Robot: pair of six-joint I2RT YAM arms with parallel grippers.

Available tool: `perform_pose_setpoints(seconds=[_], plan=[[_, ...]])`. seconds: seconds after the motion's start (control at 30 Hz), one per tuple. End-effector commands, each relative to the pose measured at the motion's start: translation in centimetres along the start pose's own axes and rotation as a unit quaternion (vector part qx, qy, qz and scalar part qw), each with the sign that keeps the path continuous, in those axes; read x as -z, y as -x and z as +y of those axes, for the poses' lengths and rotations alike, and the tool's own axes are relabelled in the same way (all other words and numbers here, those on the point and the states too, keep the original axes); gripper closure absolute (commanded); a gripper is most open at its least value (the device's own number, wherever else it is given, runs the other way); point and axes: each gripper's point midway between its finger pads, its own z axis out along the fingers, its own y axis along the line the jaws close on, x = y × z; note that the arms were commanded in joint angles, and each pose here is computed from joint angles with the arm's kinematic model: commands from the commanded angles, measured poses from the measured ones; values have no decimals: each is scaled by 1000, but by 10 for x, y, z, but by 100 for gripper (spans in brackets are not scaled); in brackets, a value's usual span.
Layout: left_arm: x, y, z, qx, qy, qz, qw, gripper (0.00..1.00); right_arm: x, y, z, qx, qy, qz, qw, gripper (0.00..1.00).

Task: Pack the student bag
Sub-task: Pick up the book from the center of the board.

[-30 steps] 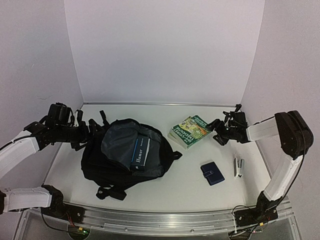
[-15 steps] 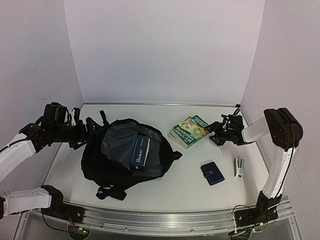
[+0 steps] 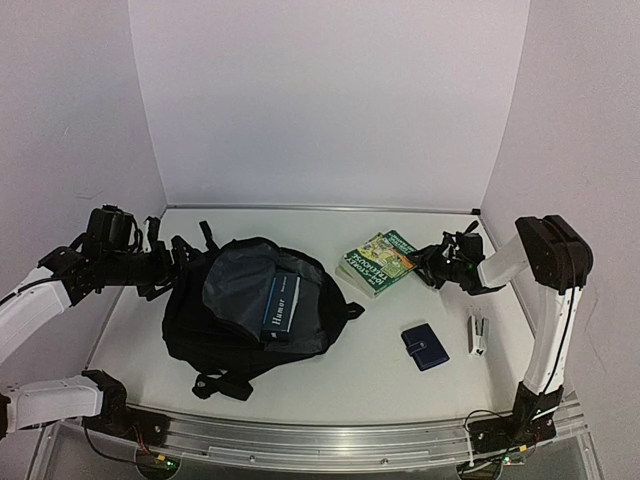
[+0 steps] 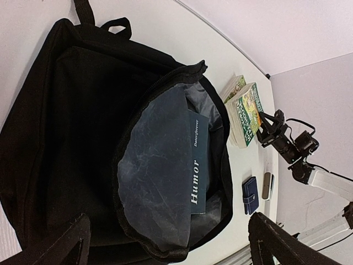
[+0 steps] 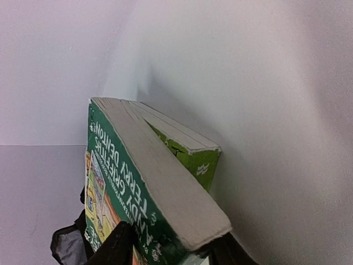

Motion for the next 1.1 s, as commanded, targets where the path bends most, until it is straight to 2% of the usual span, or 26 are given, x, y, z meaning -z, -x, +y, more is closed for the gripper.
perform_pose_setpoints(seconds=[0.0, 0.17, 0.43, 0.67, 0.9, 1.07], plan=[[11, 14, -10, -10, -8, -26, 1000, 0, 5, 14, 25, 10, 46, -23, 999, 63], [10, 14, -12, -12, -12, -24, 1000, 0, 23, 22, 54, 13, 85, -44, 995, 79], [9, 21, -28, -40, -39, -22, 998, 0, 54, 32, 108, 21, 150, -66, 986, 85], [7, 35, -66, -71, -118, -31, 990, 2, 89, 34, 154, 33, 201, -76, 976, 100], [-10, 42, -114, -52, -226, -46, 972, 4, 141, 23, 216, 44, 268, -93, 958, 100], [-26, 29, -175, -82, -286, -48, 954, 4, 176, 7, 260, 57, 304, -112, 944, 100]])
